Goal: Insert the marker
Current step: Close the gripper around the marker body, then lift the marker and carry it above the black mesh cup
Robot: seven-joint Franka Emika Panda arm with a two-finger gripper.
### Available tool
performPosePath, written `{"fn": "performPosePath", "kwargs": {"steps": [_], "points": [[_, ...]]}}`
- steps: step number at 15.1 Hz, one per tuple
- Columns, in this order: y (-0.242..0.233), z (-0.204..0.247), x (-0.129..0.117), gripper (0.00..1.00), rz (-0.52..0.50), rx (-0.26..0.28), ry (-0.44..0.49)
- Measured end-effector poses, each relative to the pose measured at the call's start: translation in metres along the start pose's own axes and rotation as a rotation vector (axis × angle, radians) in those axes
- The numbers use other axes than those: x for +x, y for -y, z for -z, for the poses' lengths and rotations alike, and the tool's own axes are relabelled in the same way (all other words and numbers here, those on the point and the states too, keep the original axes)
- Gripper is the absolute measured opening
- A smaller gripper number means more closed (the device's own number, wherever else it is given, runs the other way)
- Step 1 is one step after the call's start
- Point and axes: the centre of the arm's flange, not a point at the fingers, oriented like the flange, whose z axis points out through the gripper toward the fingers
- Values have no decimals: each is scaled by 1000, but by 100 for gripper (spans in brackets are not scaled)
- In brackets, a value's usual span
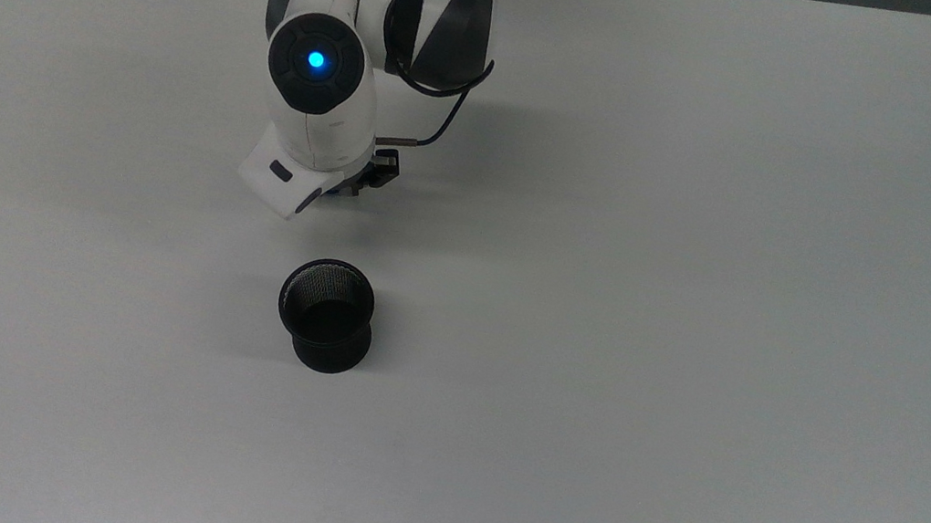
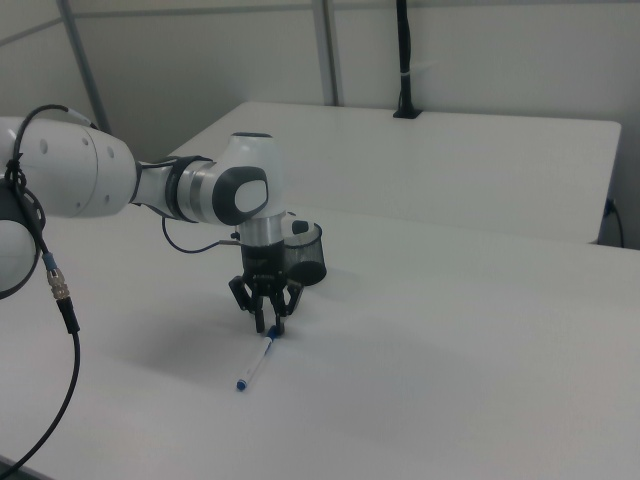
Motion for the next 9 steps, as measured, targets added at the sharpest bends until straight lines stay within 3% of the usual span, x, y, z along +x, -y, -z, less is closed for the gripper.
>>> {"fn": "performPosePath", "kwargs": {"steps": [2,4,5,6,9], "points": [[0,-1,1,37,0,-1,-2],[0,-1,1,26,1,-1,-3],[0,-1,1,26,1,-1,-3],[0,1,1,17,1,-3,-5],[0,0,1,17,1,-3,-5]]}}
